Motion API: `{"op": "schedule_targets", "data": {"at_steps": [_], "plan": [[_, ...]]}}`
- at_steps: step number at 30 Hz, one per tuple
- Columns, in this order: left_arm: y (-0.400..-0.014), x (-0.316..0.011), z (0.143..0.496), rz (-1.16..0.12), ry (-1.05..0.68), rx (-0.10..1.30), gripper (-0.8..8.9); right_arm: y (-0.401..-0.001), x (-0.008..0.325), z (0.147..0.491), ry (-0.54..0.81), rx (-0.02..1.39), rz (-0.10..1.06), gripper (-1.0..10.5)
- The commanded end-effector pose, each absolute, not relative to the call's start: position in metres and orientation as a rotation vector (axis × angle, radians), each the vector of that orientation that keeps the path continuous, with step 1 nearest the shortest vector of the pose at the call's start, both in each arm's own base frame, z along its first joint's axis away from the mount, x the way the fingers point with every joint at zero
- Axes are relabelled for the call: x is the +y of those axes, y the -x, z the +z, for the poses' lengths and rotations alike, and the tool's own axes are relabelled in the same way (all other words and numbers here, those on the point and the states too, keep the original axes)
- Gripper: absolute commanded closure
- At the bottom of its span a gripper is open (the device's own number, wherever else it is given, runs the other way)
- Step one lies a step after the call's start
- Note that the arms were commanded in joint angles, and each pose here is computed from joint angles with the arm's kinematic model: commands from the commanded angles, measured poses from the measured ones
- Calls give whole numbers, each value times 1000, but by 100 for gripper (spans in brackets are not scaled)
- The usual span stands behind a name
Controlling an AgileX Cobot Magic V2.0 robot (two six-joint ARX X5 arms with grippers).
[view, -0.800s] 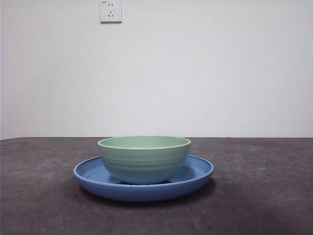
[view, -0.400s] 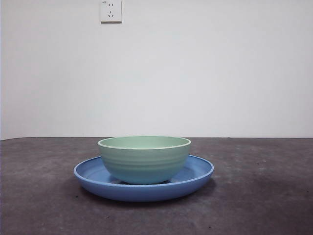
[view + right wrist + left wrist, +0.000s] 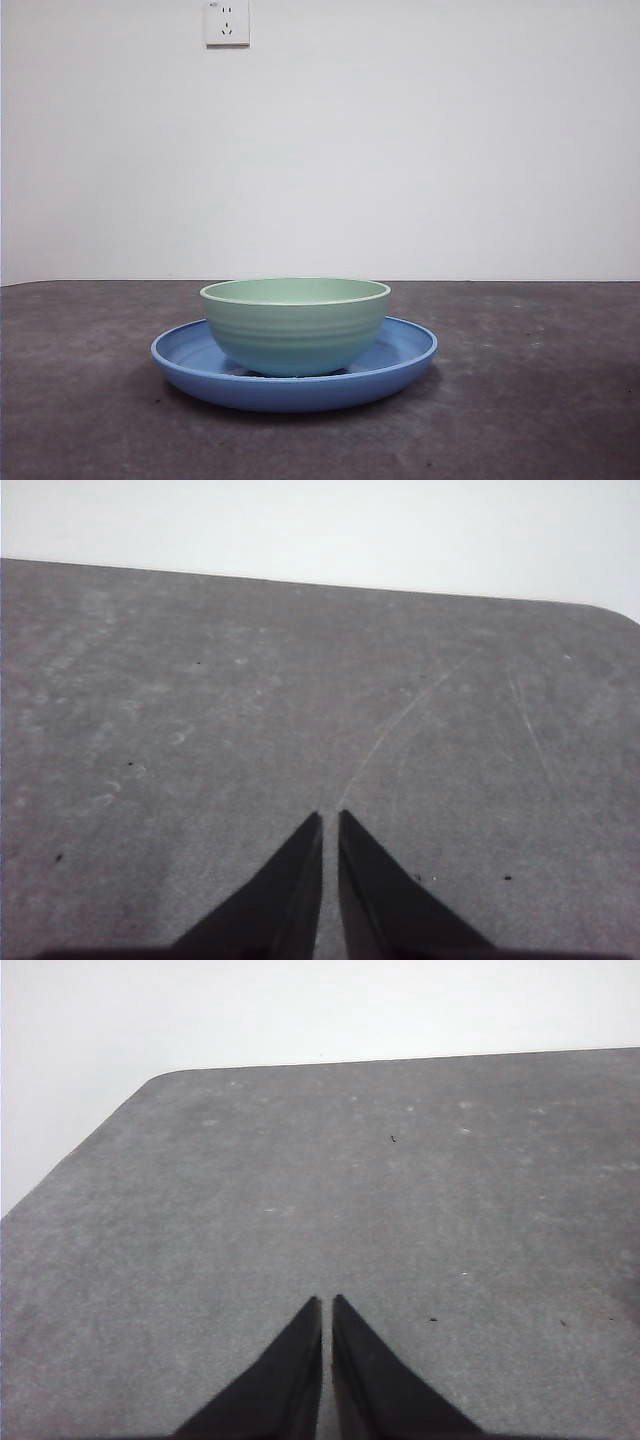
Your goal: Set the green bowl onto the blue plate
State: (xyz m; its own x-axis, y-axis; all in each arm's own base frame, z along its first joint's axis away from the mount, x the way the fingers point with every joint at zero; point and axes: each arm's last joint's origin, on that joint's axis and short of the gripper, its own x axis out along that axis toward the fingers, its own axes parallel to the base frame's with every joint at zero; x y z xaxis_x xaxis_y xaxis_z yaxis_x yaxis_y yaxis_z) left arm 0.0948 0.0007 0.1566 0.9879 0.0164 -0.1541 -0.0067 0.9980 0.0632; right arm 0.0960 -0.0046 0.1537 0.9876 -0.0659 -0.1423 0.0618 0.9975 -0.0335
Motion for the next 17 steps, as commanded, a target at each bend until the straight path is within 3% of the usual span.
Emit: {"op": "schedule_targets", "data": {"at_steps": [1,7,17], "plan": [[-96,1,149,15,-71,180,794,-96,-4,153,6,138,-59,923],[-96,1,149,15,-71,180,794,-96,-1,149,6,174,10,923],[-96,1,149,15,-71,181,794,-96,-1,149,12,174,5,923]]}}
